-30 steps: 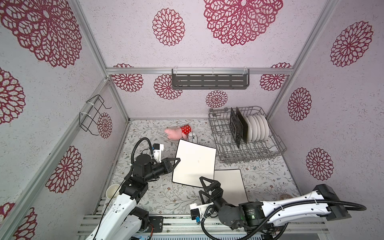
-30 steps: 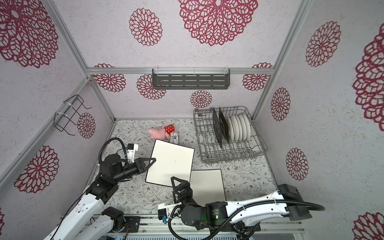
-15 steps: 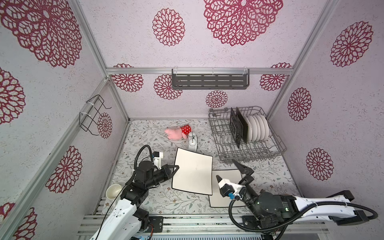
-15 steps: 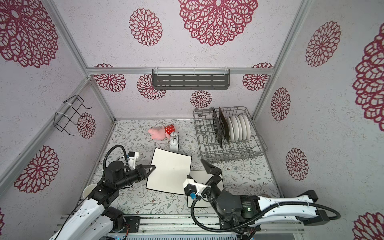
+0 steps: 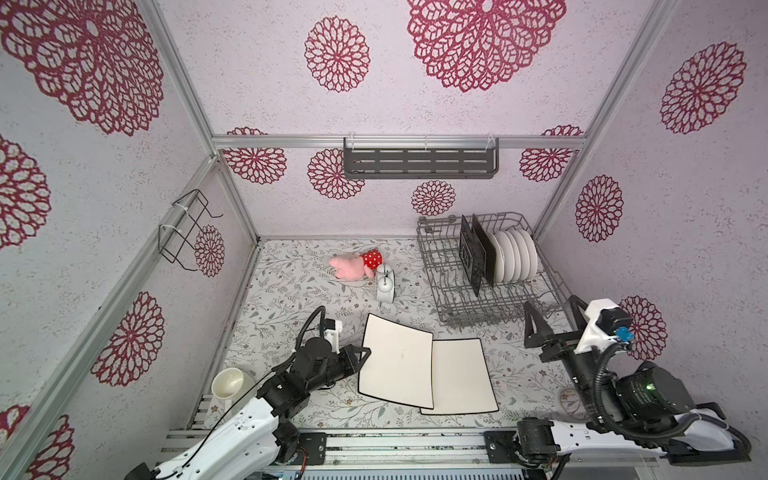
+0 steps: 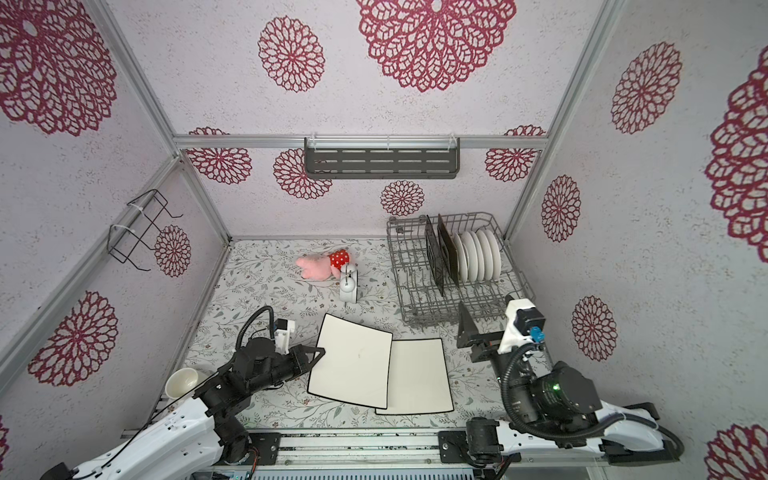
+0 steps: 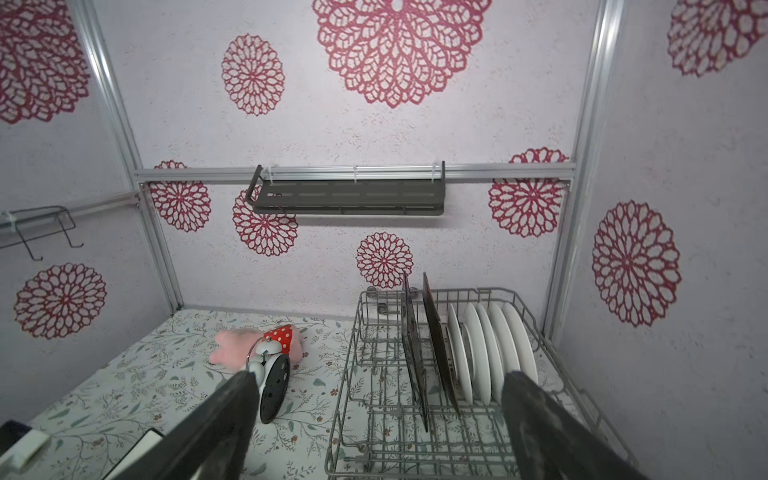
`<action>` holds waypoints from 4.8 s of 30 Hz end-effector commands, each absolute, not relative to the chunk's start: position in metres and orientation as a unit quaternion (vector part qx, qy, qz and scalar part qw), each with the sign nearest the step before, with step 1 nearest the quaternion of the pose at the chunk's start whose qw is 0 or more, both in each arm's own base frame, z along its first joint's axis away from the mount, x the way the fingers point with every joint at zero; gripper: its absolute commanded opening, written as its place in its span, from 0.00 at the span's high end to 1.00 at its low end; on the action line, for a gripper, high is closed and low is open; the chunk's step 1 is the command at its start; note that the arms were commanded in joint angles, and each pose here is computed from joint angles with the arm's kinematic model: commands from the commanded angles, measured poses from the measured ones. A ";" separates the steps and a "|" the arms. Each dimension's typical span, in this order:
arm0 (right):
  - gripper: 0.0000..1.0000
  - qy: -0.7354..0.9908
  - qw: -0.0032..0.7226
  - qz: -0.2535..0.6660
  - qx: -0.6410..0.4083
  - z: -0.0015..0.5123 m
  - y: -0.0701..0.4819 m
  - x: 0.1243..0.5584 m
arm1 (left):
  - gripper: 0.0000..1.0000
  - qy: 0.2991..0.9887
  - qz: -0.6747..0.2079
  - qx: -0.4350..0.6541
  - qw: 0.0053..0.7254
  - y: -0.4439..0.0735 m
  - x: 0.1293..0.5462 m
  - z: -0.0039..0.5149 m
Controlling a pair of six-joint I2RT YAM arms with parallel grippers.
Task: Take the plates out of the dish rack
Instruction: 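Open the right gripper off the white plate and move it toward the rack, then lower the white plate onto the cream plate with left gripper while right hovers, then open the left gripper off the white plate while the right moves toward the rack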
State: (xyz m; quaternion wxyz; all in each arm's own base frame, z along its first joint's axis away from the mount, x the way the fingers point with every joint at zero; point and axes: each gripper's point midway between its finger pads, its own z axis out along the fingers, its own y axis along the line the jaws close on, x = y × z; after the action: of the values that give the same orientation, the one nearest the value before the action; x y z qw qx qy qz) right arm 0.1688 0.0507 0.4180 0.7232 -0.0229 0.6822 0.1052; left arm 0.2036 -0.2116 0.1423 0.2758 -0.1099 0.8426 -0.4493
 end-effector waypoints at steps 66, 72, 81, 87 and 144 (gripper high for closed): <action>0.13 0.770 0.594 0.226 -0.065 0.321 0.112 0.366 | 1.00 0.789 -0.515 -0.173 0.287 -0.305 0.226 0.161; 0.13 0.773 0.596 0.209 -0.061 0.319 0.106 0.365 | 1.00 0.801 -0.508 -0.171 0.266 -0.320 0.218 0.144; 0.13 0.776 0.593 0.208 -0.060 0.314 0.106 0.366 | 1.00 0.809 -0.506 -0.173 0.244 -0.336 0.210 0.126; 0.11 0.781 0.589 0.200 -0.063 0.313 0.104 0.364 | 1.00 0.814 -0.503 -0.175 0.234 -0.342 0.205 0.116; 0.05 0.838 0.521 0.151 -0.054 0.281 0.087 0.338 | 0.80 0.885 -0.408 -0.146 0.168 -0.343 0.186 0.062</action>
State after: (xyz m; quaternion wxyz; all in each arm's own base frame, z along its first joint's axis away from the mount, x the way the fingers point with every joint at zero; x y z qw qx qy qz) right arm 0.3465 0.0946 0.2677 0.5146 -0.0558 0.8394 0.1659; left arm 0.1812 -0.3380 0.0544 0.1658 -0.1456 0.8893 -0.4006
